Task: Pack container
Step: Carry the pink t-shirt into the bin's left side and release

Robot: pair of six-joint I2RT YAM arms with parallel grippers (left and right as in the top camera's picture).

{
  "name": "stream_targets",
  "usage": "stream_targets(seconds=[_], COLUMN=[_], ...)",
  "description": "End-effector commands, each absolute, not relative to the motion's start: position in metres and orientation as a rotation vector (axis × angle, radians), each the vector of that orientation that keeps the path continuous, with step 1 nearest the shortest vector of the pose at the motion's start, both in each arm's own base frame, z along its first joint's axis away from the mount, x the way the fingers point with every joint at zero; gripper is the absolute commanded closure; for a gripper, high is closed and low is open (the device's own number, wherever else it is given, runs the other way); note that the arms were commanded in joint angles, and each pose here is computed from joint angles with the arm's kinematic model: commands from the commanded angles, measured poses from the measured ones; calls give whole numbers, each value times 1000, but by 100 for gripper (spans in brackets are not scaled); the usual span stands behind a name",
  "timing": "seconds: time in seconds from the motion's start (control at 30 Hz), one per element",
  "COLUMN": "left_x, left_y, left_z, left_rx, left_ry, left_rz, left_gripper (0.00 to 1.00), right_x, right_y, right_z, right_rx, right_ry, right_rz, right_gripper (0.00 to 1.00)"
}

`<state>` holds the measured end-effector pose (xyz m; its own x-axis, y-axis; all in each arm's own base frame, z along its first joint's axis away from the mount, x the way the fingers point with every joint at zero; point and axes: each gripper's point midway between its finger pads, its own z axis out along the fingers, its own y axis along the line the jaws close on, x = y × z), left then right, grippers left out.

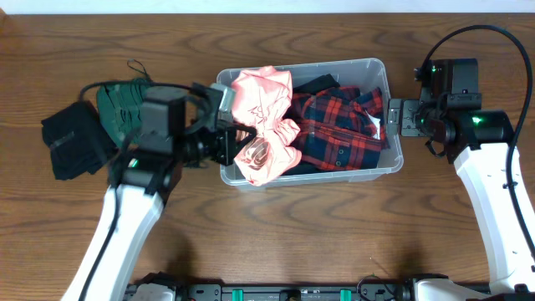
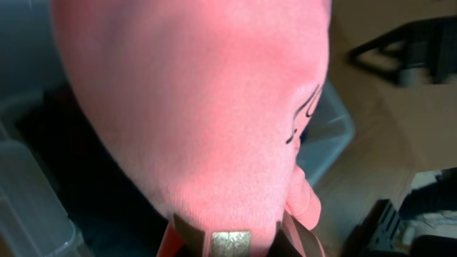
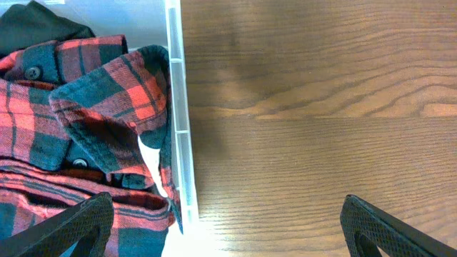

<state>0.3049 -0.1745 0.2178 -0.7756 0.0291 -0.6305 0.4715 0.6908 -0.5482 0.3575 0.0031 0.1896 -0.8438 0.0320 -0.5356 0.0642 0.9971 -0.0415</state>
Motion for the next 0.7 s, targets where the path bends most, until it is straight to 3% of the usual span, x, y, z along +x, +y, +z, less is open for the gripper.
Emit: stream_targets(seconds=[0.0, 0.1, 0.13, 0.17, 0.2, 0.23, 0.27, 0.57, 0.67], left_x=[327, 341, 345, 347, 348, 348, 348, 356, 359], left_y=[-173, -166, -165, -164, -165, -165, -165, -143, -143], left_z=[204, 177, 170, 164, 160, 160, 163, 258, 265], left_rx=[345, 303, 291, 284, 279, 278, 275, 265, 270], left_ry=[2335, 2399, 2420, 2436, 2451, 2460, 2469, 2365, 2342], left_rz=[-934, -864, -846, -843, -846, -850, -851, -635, -634], left_gripper=[94, 92, 83, 63, 35, 15, 2, 2, 2], right_x=[357, 357, 357, 357, 356, 356, 356, 356, 356], right_y=[-1, -1, -1, -1, -1, -1, -1, -1, -1], right_z=[190, 190, 190, 190, 190, 190, 190, 190, 190], right_rx=[99, 99, 99, 99, 99, 99, 99, 99, 99], right_ry=[2571, 2571, 2572, 2572, 2573, 2573, 2574, 2573, 2573], right_rz=[-89, -89, -90, -90, -90, -90, -90, -90, -90], right_gripper=[1, 1, 1, 1, 1, 1, 1, 1, 1])
